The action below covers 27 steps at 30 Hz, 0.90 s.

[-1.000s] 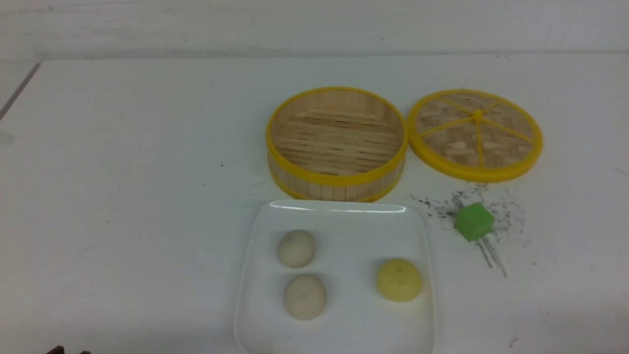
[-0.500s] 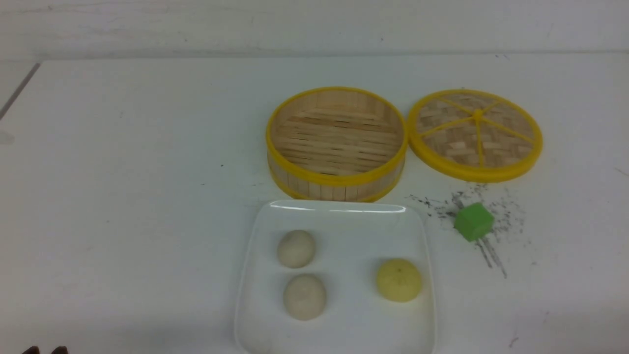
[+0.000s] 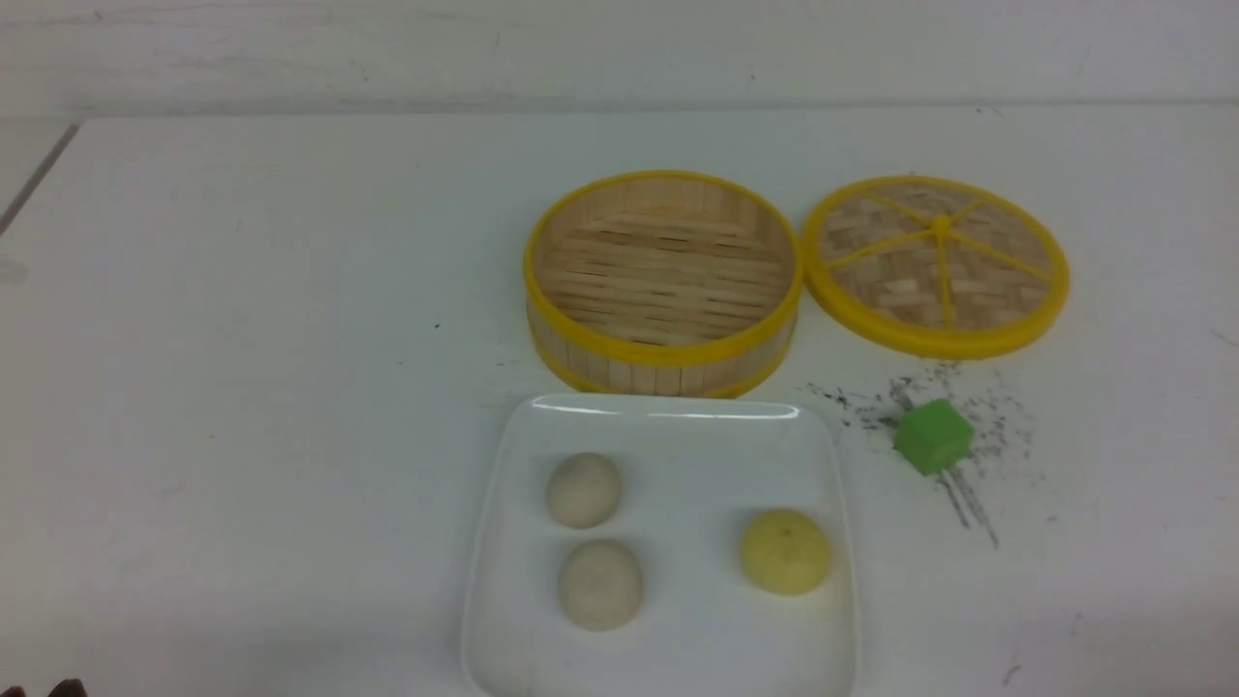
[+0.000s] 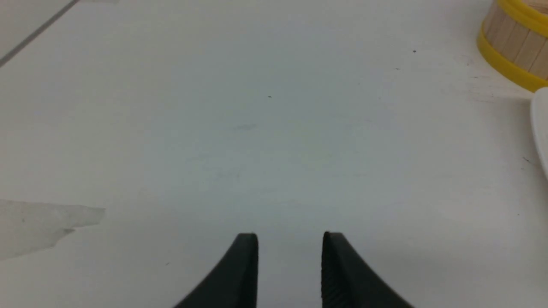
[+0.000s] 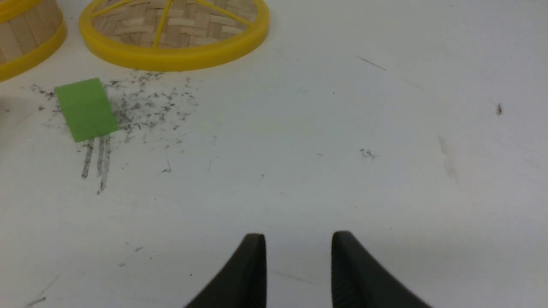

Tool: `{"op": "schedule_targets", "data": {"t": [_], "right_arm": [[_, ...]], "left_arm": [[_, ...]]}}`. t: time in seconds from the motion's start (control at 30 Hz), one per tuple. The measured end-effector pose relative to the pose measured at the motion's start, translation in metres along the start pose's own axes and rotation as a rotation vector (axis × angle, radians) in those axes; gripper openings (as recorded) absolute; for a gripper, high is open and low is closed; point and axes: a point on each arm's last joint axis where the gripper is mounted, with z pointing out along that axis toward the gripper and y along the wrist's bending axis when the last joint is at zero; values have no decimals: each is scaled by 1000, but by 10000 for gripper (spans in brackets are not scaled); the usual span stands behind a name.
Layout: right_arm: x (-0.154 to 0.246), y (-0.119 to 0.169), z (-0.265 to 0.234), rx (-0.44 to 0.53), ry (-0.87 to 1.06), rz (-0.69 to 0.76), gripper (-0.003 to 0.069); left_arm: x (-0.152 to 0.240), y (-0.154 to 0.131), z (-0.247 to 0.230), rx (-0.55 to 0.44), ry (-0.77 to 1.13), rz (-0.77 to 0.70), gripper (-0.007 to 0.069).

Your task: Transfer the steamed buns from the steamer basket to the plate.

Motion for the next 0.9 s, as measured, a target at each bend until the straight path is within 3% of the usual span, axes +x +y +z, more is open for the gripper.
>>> {"op": "schedule_targets", "data": {"t": [0.23, 0.9], "right_arm": [[0, 0, 0, 0, 0, 0, 242], [0, 0, 0, 0, -1, 0, 242]], "left_arm": [[0, 4, 0, -76, -3, -29, 244], [0, 4, 0, -76, -4, -29, 244]]}}
